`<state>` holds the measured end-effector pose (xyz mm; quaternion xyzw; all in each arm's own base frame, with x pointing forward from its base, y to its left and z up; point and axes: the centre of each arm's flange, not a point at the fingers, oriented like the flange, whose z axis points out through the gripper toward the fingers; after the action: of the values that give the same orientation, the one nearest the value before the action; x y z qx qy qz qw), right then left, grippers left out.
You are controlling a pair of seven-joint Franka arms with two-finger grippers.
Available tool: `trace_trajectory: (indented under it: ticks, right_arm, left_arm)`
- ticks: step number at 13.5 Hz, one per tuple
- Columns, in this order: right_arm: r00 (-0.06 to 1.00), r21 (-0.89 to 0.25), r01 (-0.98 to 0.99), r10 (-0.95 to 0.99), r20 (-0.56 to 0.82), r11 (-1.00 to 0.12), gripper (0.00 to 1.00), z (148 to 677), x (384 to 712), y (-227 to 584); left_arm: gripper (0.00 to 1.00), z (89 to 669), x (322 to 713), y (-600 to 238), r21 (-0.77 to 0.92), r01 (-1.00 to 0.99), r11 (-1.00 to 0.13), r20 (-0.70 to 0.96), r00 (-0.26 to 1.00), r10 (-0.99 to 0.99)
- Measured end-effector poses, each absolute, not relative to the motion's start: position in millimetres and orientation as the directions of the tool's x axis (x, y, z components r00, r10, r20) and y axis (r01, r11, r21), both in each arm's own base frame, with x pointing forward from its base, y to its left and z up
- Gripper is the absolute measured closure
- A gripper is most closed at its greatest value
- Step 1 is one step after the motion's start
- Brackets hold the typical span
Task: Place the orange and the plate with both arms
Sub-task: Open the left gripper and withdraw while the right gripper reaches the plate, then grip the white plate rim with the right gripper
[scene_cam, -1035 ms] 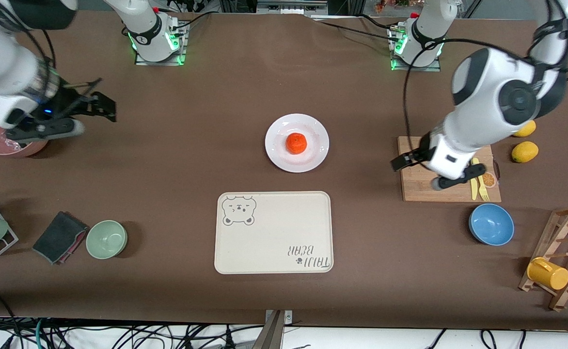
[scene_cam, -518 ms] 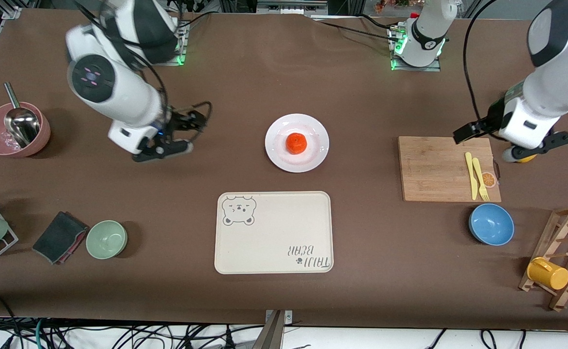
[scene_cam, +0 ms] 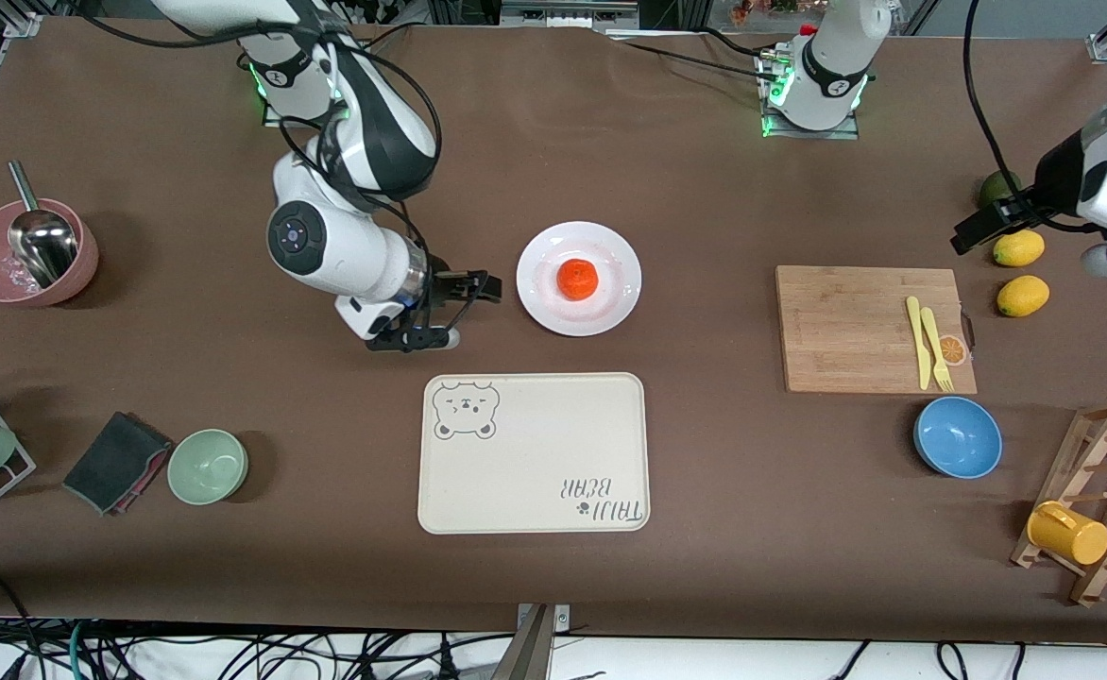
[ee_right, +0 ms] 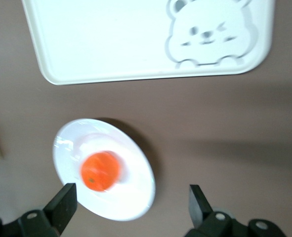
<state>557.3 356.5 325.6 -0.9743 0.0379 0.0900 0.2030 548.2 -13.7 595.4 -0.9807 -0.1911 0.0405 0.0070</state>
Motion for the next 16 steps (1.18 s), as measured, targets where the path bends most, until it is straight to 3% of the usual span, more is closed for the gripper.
trace_trajectory:
  ticks: [7,16]
  right_arm:
    - [0.969,-0.575,-0.115,0.036,-0.245,-0.810,0.00,251,537,378]
    - [0.961,-0.721,0.117,0.261,-0.091,-0.683,0.01,168,536,348]
  left_arm:
    - [0.00,592,547,4,0.032,0.336,-0.941,-0.133,0.935,0.329]
    - [0.00,593,540,5,0.018,0.327,-0.945,-0.178,0.931,0.319]
